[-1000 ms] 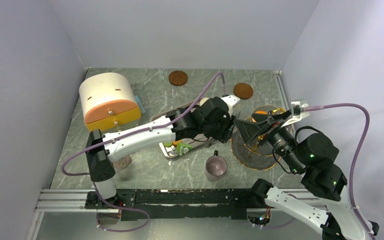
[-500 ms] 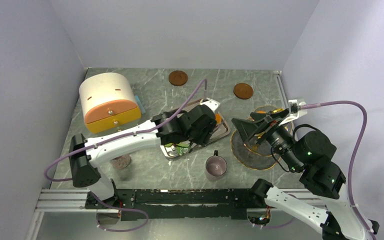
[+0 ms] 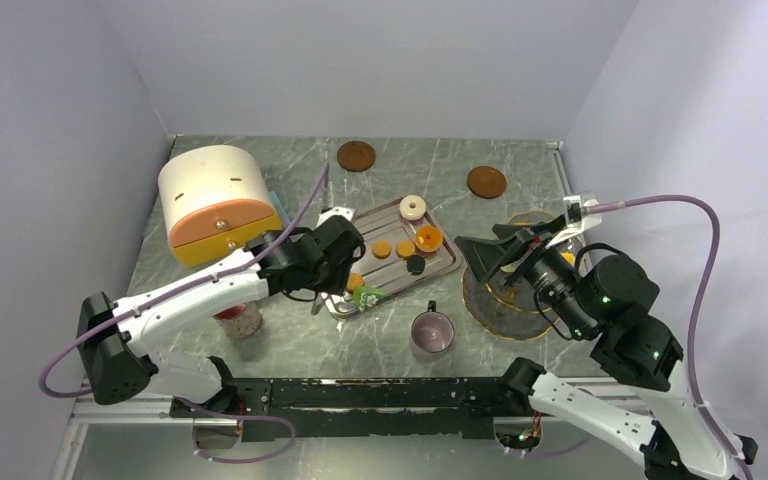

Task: Serve the afternoon tea
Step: Pick up the desert from the tray.

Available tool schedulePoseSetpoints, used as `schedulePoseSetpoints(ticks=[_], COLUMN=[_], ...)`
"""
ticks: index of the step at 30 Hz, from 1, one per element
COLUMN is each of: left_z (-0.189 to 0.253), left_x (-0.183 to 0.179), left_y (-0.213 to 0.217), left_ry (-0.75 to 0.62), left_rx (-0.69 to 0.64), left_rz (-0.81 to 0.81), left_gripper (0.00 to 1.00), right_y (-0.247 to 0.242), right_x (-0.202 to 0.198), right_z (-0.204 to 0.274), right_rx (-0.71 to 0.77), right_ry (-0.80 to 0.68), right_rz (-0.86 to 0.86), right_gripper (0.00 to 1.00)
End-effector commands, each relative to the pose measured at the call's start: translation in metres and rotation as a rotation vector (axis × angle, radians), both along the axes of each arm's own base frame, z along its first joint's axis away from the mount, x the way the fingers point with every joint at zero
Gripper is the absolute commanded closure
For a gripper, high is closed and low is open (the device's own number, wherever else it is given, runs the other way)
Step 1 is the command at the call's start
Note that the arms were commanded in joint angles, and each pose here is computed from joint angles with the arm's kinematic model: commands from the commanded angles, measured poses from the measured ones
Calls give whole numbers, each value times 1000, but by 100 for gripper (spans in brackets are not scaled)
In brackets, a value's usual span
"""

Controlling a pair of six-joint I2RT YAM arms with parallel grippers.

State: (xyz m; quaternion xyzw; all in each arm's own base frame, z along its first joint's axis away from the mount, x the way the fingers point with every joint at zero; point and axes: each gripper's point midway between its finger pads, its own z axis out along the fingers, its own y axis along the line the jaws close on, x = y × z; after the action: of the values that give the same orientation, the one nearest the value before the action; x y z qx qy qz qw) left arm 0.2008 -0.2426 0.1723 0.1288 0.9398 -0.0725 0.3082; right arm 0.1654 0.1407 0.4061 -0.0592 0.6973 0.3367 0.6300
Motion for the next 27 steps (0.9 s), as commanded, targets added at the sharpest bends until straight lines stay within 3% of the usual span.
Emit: schedulePoseSetpoints(ticks=[1,12,27], left_z=[-11,-30,-50], left_x=[-10,-30,-28], left_y=[31,47,28], left_ry=[55,143,183], left_rx=[9,14,14], left_rz=[78,77,7], left_gripper=[48,49,50], right_y=[5,10,8], right_x=[2,5,6], right_z=[-3,-9,-10], right_rx=[4,-4,-6], right_ry=[-11,-3,-4], right_rz=[12,16,7], right_gripper=[2,2,2])
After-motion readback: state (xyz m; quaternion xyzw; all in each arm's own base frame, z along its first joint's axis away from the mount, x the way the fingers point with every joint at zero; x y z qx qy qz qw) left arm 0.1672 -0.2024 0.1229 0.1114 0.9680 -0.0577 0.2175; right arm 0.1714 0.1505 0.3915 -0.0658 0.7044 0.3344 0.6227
